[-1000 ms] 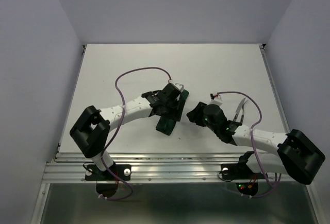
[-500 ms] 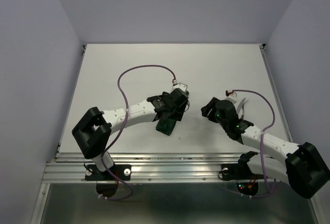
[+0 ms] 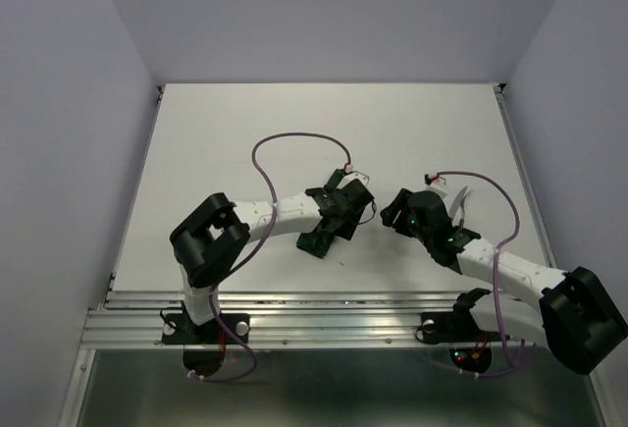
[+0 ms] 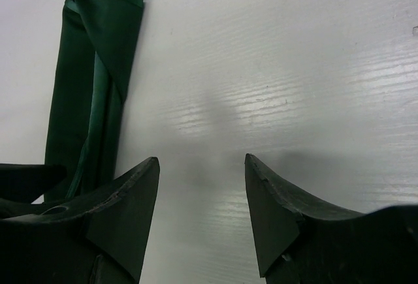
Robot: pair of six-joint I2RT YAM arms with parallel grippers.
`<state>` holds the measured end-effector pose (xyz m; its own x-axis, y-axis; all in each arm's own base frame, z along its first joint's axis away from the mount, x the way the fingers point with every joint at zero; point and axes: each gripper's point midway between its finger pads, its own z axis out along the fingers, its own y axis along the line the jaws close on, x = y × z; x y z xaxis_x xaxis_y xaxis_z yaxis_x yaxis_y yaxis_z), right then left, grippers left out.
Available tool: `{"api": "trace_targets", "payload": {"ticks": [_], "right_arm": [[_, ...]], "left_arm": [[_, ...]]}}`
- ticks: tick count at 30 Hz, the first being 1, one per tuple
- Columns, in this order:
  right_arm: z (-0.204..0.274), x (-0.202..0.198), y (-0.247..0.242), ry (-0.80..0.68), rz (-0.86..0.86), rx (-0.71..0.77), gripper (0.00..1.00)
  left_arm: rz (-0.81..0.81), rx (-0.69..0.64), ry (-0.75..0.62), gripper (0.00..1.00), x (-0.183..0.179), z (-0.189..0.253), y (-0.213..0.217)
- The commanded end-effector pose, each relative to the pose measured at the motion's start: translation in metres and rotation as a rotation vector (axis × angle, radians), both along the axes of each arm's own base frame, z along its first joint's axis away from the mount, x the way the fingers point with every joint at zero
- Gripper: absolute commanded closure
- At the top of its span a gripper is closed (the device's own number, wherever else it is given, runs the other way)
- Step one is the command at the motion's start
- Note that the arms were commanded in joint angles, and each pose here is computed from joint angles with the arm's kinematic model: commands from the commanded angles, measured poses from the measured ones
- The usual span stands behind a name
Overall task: Fold the napkin into a case and place the utensils inside
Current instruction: Pick up the smaller rectangle-folded napkin from the center of the board.
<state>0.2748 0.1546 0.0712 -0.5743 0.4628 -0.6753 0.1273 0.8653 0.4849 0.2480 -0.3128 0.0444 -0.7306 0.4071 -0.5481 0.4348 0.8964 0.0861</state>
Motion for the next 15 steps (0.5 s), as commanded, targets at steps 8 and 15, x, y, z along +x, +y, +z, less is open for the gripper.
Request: {"api": "trace_targets", "payload": {"ticks": [8, 15], "right_arm": [[0.010, 0.008, 0.004, -0.021, 0.008, 0.010, 0.39], [0.005, 0.007, 0.006, -0.009, 0.014, 0.011, 0.39]], "left_arm": [[0.037, 0.036, -0.061, 0.31, 0.014, -0.001, -0.002], [0.038, 0.070, -0.042, 0.33, 0.011, -0.018, 0.002]]}}
